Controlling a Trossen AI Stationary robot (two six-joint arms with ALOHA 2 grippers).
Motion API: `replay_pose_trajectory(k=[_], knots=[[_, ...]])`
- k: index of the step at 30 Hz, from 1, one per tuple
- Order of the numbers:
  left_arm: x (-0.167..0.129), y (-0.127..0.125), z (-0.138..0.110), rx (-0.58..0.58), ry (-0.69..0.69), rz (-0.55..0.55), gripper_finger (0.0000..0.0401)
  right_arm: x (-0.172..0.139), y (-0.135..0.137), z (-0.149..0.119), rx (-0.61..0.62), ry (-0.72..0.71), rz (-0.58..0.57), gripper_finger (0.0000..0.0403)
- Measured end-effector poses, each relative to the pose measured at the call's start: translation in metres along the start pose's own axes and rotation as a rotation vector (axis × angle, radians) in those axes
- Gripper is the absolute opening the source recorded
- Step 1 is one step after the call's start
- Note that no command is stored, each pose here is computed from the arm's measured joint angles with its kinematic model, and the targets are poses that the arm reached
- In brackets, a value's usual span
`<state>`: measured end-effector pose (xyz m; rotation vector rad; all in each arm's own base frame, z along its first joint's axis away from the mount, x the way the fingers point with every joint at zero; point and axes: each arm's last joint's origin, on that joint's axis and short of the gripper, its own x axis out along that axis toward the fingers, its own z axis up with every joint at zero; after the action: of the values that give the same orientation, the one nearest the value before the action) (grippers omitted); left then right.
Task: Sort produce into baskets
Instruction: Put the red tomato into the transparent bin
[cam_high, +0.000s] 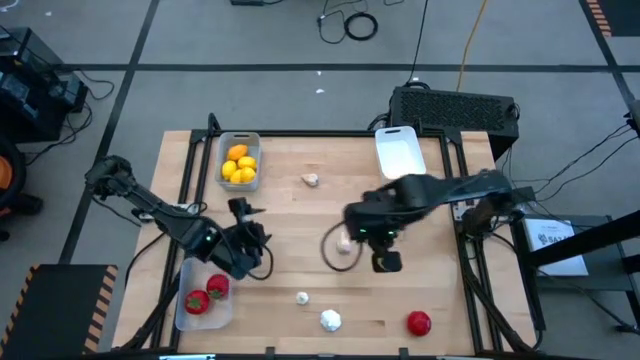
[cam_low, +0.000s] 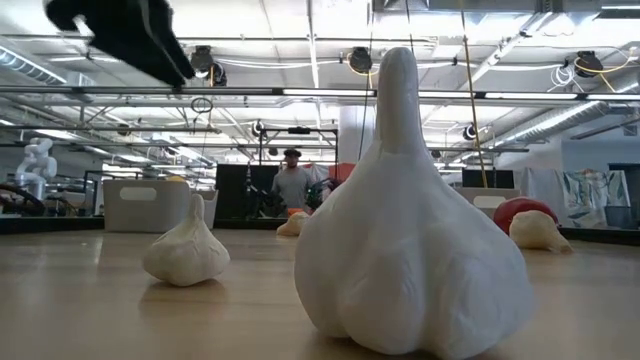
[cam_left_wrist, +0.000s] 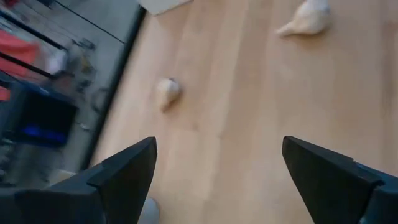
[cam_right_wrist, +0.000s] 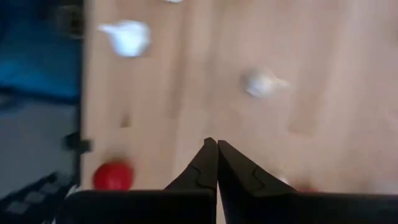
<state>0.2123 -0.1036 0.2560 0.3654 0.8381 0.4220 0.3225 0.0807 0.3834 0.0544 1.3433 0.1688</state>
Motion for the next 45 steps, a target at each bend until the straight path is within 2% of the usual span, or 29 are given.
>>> replay_pose_trajectory(k=[4,7,10,13,16,20,24,28,31,35,40,45], knots=[[0.018,0.01,-0.022,0.043,0.013,0.031,0.0352,-0.009,0.006,-0.041,0.222,-0.022,-0.163,0.0],[0.021,0.02,-0.041,0.004,-0.015,0.036,0.0352,-0.008,0.01,-0.077,0.461,-0.002,-0.164,0.0],[0.008,0.033,-0.039,-0.087,-0.186,-0.013,0.0352,0.002,0.016,-0.106,0.666,0.034,-0.123,0.0004],[-0.009,0.045,-0.028,-0.128,-0.405,-0.103,0.0352,0.019,0.024,-0.124,0.802,0.084,-0.048,0.0017],[-0.027,0.057,-0.014,-0.098,-0.638,-0.192,0.0352,0.041,0.033,-0.131,0.898,0.137,0.01,0.0036],[-0.04,0.067,-0.008,-0.065,-0.778,-0.186,0.0352,0.069,0.044,-0.13,0.946,0.167,0.053,0.0072],[-0.036,0.069,-0.008,-0.021,-0.763,-0.145,0.0352,0.088,0.06,-0.122,0.967,0.238,0.171,0.0117],[-0.029,0.069,-0.005,-0.002,-0.749,-0.113,0.0352,0.1,0.076,-0.117,1.047,0.287,0.221,0.0165],[-0.03,0.071,0.001,0.013,-0.809,-0.116,0.0352,0.107,0.086,-0.117,1.087,0.303,0.218,0.0199],[-0.03,0.071,0.004,0.079,-0.878,-0.184,0.0352,0.114,0.092,-0.12,1.157,0.338,0.168,0.0243],[-0.027,0.073,0.005,0.121,-0.903,-0.217,0.0352,0.123,0.094,-0.12,1.208,0.362,0.116,0.0297],[-0.024,0.077,0.005,0.112,-0.892,-0.197,0.0352,0.139,0.1,-0.117,1.157,0.471,0.134,0.0336]])
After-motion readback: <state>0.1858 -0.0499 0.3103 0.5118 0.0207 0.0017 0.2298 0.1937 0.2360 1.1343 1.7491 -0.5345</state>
